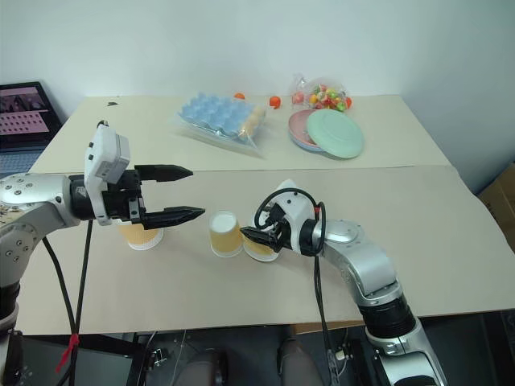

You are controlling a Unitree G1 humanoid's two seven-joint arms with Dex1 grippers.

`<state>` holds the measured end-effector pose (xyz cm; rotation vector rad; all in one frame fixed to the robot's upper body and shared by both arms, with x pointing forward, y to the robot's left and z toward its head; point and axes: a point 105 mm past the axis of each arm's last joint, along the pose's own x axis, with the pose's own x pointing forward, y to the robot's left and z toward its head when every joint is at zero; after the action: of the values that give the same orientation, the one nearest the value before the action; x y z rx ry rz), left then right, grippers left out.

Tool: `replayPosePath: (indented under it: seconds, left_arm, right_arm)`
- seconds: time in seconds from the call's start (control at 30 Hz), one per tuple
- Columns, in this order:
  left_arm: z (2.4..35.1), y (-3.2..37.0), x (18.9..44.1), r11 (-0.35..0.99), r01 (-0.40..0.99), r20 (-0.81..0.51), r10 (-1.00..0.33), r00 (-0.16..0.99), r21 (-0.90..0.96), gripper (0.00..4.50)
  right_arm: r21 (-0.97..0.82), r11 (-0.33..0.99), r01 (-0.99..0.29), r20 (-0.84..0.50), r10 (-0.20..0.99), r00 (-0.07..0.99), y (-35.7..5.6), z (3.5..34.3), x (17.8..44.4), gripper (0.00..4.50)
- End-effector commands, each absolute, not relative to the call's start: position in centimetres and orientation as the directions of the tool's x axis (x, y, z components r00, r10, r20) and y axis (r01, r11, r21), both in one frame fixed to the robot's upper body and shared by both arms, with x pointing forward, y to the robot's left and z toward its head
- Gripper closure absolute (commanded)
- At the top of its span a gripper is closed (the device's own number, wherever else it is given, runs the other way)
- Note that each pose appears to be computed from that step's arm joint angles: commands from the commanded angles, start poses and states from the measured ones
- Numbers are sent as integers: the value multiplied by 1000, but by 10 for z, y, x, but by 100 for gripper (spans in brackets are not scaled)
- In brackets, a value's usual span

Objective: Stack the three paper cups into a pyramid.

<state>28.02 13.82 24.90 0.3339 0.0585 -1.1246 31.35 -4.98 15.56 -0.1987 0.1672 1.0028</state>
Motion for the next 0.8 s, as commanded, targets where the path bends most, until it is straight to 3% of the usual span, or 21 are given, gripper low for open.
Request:
replayPosePath:
  seconds: [0.03, 0.2, 0.23, 0.37, 0.73, 0.8]
  left_arm:
    - [259, 136, 280, 376, 885, -188, -881, 433, 277, 0]
    - [260, 135, 280, 372, 885, -185, -884, 430, 280, 0]
    - [260, 134, 279, 371, 885, -184, -884, 429, 281, 0]
    - [261, 134, 279, 371, 885, -183, -885, 429, 282, 0]
    - [262, 132, 280, 366, 887, -182, -887, 424, 283, 0]
    - [261, 131, 282, 361, 890, -181, -890, 418, 279, 0]
  right_arm:
    - [-143, 496, -856, -173, 839, 515, -43, 171, 311, 183]
    - [-153, 486, -861, -168, 845, 507, -40, 172, 313, 183]
    - [-155, 484, -861, -167, 846, 506, -40, 172, 313, 133]
    - [-164, 481, -861, -164, 847, 505, -39, 172, 314, 3]
    - [-181, 479, -859, -157, 848, 506, -40, 176, 316, 3]
    - [-94, 504, -859, -35, 860, 508, -56, 214, 315, 3]
